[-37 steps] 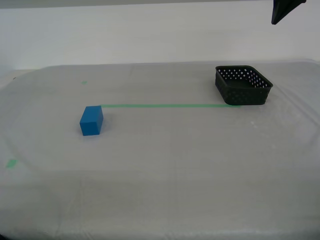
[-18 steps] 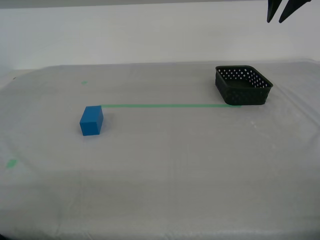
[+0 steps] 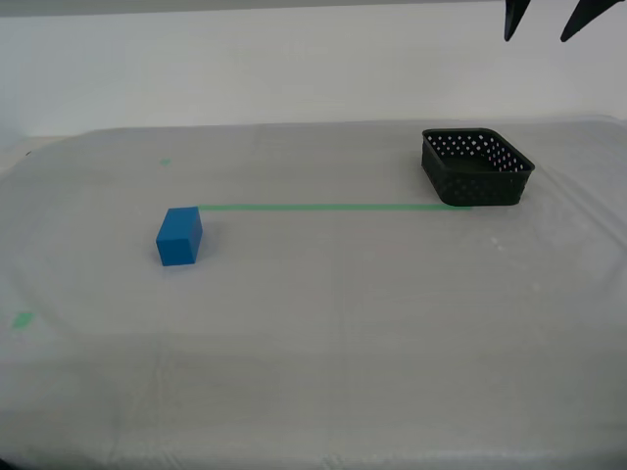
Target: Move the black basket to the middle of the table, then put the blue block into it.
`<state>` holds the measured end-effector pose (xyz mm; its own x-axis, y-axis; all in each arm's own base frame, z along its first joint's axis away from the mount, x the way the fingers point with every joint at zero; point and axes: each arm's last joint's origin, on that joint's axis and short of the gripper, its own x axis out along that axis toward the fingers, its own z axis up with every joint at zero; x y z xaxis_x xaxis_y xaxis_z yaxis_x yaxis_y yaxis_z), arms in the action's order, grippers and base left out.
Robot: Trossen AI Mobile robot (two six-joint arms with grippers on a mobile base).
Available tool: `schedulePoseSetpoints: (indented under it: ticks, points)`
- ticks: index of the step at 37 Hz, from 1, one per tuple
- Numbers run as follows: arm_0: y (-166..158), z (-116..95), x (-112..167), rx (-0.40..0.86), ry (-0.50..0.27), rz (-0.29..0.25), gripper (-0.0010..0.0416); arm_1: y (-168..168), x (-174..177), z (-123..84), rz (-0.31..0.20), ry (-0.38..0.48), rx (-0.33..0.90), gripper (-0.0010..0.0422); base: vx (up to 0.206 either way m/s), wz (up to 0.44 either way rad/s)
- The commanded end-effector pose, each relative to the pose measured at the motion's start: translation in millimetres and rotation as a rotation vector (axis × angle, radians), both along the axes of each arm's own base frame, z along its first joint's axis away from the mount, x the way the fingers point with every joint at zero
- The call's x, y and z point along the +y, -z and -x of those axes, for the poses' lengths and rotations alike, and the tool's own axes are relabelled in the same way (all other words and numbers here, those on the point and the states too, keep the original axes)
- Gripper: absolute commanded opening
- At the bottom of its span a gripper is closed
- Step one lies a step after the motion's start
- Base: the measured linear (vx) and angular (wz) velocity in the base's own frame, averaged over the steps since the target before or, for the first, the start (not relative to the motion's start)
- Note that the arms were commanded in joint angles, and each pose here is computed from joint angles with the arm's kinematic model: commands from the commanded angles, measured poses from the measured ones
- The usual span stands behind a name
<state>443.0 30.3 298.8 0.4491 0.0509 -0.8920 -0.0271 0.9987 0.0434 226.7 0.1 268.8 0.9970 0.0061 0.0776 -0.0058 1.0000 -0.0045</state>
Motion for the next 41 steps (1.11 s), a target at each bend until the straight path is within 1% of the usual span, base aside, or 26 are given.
schedulePoseSetpoints:
  ticks: [1, 4, 7, 10, 16, 22, 27, 34, 41]
  points:
    - [-1.2, -1.6, 0.2, -0.021, -0.002, 0.003, 0.0399, -0.6, -0.1, 0.1, -0.001, -0.001, -0.005, 0.0000, 0.000, 0.000]
    - [-1.5, -2.2, 0.2, -0.028, -0.002, 0.003, 0.0382, -0.6, 0.0, 0.1, -0.001, -0.001, -0.005, 0.0000, 0.000, 0.000]
    - [3.3, -5.4, 0.4, -0.025, -0.002, 0.003, 0.0377, -0.6, -0.1, 0.1, -0.001, -0.001, -0.005, 0.0000, 0.000, 0.000]
    - [6.7, -6.5, 0.5, -0.015, -0.006, 0.004, 0.0383, -0.6, -0.1, 0.1, -0.001, -0.001, -0.005, 0.0000, 0.000, 0.000]
    - [26.1, -13.6, 1.0, 0.034, -0.014, 0.012, 0.0402, -0.6, -0.1, 0.1, -0.001, -0.001, -0.005, 0.0000, 0.000, 0.000]
    - [42.9, -20.4, 1.6, 0.064, -0.014, 0.014, 0.0399, -0.2, -0.1, 0.1, -0.001, 0.000, -0.003, 0.0000, 0.000, 0.000]
    - [52.6, -26.0, 1.8, 0.052, -0.015, 0.014, 0.0399, -0.7, 0.0, 0.0, -0.001, -0.001, -0.005, 0.0000, 0.000, 0.000]
    - [67.5, -31.7, 2.6, 0.071, -0.017, 0.016, 0.0399, -0.5, -0.1, 0.1, -0.001, -0.001, -0.005, 0.0000, 0.000, 0.000]
    - [94.3, -41.4, 3.3, 0.097, -0.021, 0.023, 0.0399, -0.8, 0.0, 0.1, -0.001, -0.001, -0.006, 0.0000, 0.000, 0.000]
